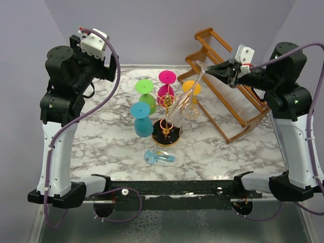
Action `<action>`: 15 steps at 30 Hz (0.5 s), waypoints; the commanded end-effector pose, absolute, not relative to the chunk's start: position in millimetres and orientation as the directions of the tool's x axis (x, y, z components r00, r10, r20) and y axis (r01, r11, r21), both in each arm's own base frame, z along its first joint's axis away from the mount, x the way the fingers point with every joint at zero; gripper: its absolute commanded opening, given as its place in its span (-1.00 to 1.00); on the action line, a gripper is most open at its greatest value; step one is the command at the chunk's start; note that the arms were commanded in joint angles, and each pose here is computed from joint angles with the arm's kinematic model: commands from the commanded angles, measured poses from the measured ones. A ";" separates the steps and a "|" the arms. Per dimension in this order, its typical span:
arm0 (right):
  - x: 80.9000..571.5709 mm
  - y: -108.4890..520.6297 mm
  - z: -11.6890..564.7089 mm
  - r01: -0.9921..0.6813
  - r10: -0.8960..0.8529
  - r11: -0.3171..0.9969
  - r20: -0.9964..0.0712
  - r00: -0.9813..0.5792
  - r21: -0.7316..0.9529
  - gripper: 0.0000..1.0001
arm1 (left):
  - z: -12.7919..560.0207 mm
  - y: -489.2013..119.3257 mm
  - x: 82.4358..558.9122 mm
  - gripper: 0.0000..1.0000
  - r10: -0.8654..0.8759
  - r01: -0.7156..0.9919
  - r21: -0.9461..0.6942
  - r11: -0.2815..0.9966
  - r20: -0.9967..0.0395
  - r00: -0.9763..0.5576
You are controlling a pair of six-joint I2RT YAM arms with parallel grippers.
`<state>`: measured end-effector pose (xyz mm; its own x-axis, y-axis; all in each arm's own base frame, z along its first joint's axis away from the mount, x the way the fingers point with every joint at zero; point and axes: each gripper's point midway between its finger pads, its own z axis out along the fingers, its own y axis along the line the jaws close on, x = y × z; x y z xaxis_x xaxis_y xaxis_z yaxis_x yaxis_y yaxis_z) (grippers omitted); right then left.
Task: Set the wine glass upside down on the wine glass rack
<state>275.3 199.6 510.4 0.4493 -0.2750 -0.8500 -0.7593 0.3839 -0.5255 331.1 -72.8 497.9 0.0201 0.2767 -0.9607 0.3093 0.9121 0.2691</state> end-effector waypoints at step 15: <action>172.4 316.5 415.4 -0.833 -0.257 -0.168 -0.793 0.553 -0.527 -0.97 | 456.5 -73.0 369.9 0.81 0.314 0.304 0.286 0.909 -0.948 -0.047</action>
<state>176.6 295.9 430.4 0.5265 -0.2017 -0.8259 -0.8501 -0.1405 -0.5076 363.3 -78.7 450.2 -0.0835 0.3021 -0.9496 0.3382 0.9050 0.2581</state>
